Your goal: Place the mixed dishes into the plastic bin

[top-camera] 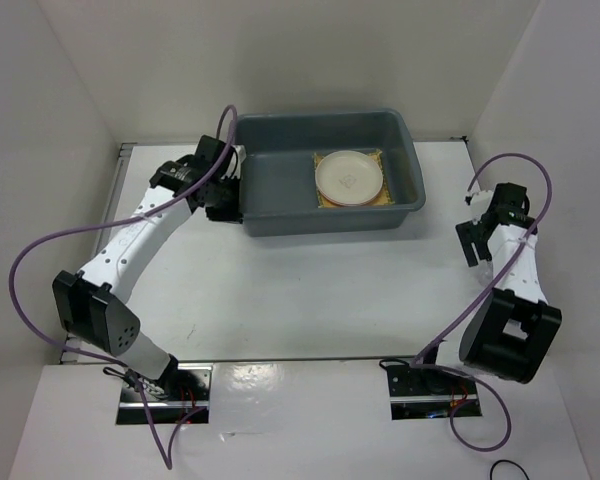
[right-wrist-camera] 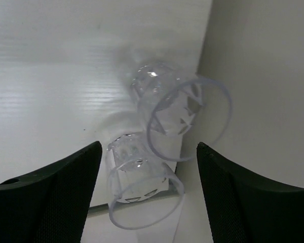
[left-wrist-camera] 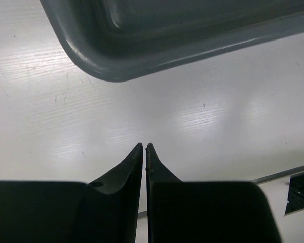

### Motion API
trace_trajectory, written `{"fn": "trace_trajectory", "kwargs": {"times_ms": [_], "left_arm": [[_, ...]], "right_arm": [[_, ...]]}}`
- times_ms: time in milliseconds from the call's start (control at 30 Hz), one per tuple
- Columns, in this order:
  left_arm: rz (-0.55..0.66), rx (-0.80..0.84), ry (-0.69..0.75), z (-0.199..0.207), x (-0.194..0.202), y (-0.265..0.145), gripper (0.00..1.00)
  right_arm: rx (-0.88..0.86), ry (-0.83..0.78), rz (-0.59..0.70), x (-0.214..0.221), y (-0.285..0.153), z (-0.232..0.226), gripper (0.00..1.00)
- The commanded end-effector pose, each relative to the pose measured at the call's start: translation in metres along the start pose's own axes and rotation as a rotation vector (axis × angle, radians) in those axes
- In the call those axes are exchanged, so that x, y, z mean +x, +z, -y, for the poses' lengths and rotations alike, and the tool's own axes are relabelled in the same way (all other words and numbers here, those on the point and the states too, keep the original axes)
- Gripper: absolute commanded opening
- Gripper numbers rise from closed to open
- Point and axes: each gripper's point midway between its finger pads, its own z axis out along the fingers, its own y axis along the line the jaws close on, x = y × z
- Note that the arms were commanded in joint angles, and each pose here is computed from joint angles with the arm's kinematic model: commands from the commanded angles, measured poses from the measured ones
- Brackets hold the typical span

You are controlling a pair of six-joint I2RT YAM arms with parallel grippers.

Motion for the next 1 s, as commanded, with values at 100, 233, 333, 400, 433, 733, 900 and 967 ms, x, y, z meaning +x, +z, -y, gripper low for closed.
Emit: {"fn": "trace_trajectory", "kwargs": {"times_ms": [100, 233, 333, 400, 433, 733, 900, 967], "left_arm": [[0.045, 0.053, -0.006, 0.002, 0.003, -0.013, 0.06], [0.028, 0.068, -0.006, 0.002, 0.012, -0.011, 0.03], [0.036, 0.078, -0.023, -0.001, 0.018, -0.013, 0.03], [0.042, 0.072, -0.033, -0.006, 0.018, -0.015, 0.01], [0.042, 0.072, -0.033, -0.006, 0.021, -0.016, 0.01], [0.054, 0.061, -0.085, -0.025, 0.044, -0.020, 0.00], [0.039, 0.046, -0.111, -0.037, 0.055, -0.016, 0.00], [0.041, 0.041, -0.119, -0.040, 0.057, -0.016, 0.00]], "right_arm": [[-0.149, -0.070, -0.084, 0.017, 0.034, -0.030, 0.71], [-0.176, -0.075, -0.121, 0.021, 0.050, -0.036, 0.41], [-0.206, -0.065, -0.115, 0.015, 0.049, -0.034, 0.02], [-0.231, -0.028, -0.024, -0.007, 0.028, -0.032, 0.00], [-0.211, -0.028, 0.067, -0.036, 0.007, -0.022, 0.00], [-0.278, -0.446, 0.675, -0.211, -0.232, -0.126, 0.00], [-0.496, -0.635, 0.659, -0.262, -0.249, -0.215, 0.00], [-0.535, -0.672, 0.674, -0.275, -0.255, -0.245, 0.00]]}}
